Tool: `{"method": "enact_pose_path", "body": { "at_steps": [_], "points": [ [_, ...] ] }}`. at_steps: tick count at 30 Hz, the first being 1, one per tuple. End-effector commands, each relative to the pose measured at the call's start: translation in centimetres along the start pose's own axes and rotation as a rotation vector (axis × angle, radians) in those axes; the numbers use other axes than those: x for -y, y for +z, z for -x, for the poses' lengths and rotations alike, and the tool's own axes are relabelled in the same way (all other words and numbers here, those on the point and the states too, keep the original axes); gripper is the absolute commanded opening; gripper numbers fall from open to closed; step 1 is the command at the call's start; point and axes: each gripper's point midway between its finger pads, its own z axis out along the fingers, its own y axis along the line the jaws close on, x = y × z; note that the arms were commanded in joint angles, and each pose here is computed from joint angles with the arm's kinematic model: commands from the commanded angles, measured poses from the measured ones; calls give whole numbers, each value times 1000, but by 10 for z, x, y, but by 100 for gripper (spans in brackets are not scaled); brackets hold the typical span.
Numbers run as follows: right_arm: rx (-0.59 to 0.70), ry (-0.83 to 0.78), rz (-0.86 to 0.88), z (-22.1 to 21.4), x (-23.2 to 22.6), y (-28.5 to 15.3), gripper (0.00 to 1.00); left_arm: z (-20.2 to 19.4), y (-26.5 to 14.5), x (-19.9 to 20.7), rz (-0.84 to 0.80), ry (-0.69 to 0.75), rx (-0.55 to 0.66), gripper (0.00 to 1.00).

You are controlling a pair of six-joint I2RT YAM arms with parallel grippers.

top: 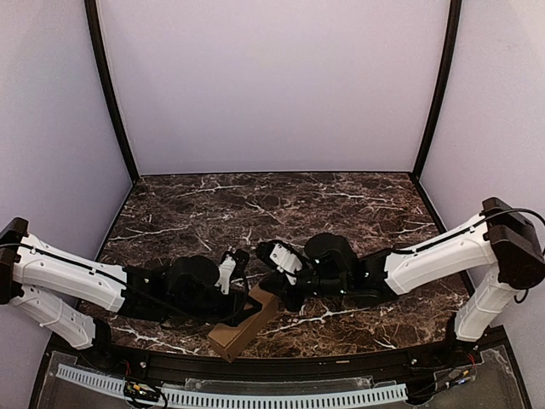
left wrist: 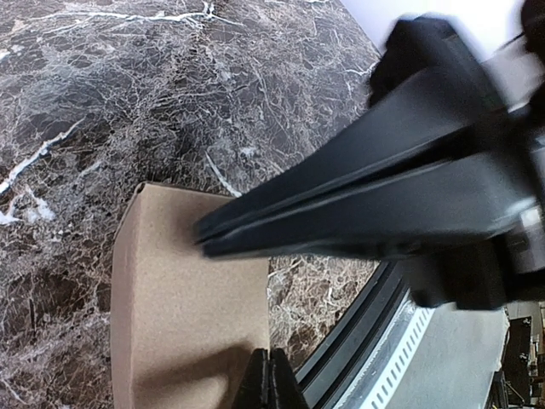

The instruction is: Fold the paper box

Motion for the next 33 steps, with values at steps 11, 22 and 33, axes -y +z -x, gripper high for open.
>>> {"method": "enact_pose_path", "body": {
  "at_steps": [11,22,33],
  "points": [
    [-168,76,-13,-83,4,16,0,-27,-11,-28,58,52,-74,1],
    [-204,64,-3,-90,2,25,0,-11,-68,4,-280,-48,132,1],
    [-234,69,-4,-97,0,27,0,-53,-67,0,-454,-66,70,1]
  ]
}}
